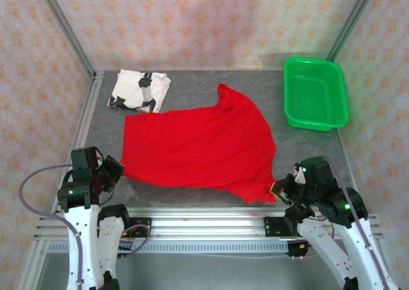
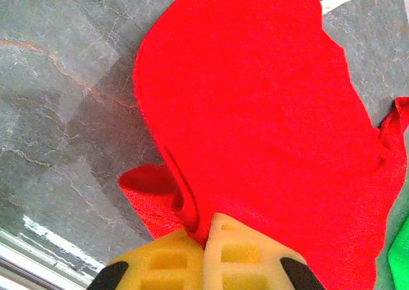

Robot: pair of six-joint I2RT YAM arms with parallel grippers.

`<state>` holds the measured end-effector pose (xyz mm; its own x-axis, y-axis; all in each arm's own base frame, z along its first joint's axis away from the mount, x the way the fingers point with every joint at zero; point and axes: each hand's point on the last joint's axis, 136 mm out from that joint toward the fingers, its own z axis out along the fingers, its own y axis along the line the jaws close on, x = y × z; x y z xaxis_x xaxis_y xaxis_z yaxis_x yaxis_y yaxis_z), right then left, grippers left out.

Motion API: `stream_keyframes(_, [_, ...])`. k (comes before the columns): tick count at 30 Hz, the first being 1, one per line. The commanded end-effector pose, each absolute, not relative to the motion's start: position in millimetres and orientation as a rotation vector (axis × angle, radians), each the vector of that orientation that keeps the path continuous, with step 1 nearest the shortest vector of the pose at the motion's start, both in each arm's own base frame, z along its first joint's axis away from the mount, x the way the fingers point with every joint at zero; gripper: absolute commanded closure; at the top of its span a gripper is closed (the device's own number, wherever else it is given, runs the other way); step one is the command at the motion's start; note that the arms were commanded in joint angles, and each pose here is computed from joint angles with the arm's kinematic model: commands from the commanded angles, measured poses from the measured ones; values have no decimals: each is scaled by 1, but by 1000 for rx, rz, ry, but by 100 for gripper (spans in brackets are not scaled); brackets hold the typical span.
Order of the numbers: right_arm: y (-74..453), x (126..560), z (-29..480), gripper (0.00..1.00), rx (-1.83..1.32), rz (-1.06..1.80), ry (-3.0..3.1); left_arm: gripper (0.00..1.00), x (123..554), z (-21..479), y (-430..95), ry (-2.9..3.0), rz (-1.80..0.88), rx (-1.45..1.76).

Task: Fold and stack the t-shirts

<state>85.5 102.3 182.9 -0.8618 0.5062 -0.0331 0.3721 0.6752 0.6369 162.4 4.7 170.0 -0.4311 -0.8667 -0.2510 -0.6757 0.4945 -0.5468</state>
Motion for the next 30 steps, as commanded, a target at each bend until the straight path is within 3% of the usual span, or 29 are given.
stream_keyframes(1, [107,123,210,100,641,900,2630,100,173,186,20,2197,-419,-1280])
stream_keyframes(7, [123,190,222,100,529,816,2678,100,206,192,37,2216,-345,-1270])
stream_keyframes(16, [103,265,200,100,686,895,2663,100,246,169,49,2312,-299,-1254])
stream_keyframes(30, [97,323,166,100,686,873,2766,100,280,132,61,2467,-223,-1222])
